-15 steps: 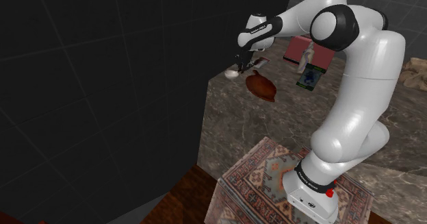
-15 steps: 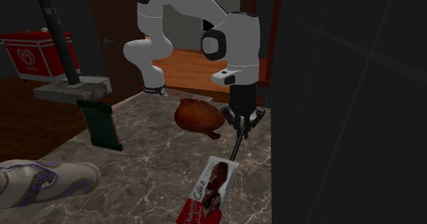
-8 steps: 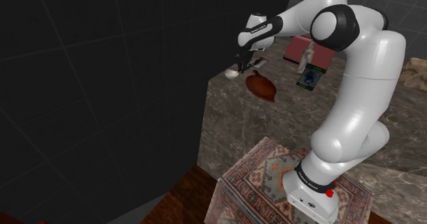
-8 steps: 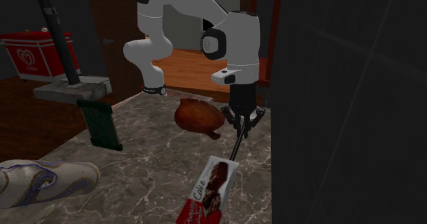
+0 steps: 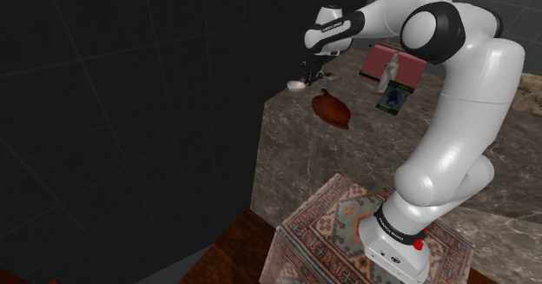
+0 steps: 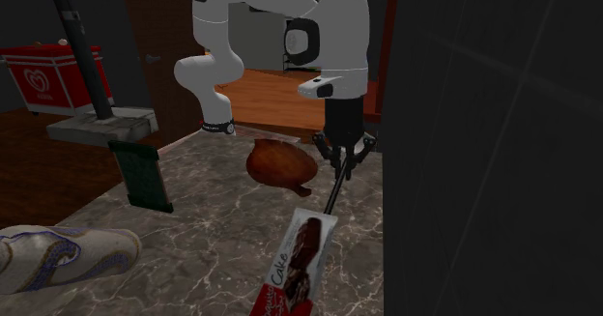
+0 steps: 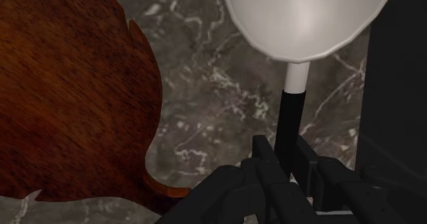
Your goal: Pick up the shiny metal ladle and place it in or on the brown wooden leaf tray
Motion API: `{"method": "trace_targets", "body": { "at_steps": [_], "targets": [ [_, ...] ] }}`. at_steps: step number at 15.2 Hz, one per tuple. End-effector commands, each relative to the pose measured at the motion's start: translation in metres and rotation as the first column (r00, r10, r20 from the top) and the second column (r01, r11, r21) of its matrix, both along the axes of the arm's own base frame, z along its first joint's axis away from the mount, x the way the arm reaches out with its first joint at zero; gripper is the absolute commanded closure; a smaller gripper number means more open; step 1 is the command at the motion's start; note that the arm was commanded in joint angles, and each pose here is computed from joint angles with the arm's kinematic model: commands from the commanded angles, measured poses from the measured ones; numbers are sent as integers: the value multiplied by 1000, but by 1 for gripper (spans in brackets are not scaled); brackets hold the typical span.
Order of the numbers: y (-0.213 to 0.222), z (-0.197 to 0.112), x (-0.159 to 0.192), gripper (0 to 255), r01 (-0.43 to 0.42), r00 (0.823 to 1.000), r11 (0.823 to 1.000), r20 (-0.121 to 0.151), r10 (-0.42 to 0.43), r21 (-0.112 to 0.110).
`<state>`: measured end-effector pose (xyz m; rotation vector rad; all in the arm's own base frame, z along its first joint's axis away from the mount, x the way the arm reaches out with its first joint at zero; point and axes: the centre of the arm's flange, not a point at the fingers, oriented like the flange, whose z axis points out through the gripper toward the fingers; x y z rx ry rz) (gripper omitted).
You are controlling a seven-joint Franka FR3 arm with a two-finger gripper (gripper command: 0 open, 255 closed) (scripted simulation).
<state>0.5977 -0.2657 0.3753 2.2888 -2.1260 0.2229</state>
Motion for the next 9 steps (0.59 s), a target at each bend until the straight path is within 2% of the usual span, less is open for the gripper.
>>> {"method": "trace_targets", "body": {
  "at_steps": [1,9],
  "targets": [
    [1,11,1,255,0,1000,1000,0,0,0],
    [1,53,1,255,0,1000,1000,0,0,0]
  ]
}}
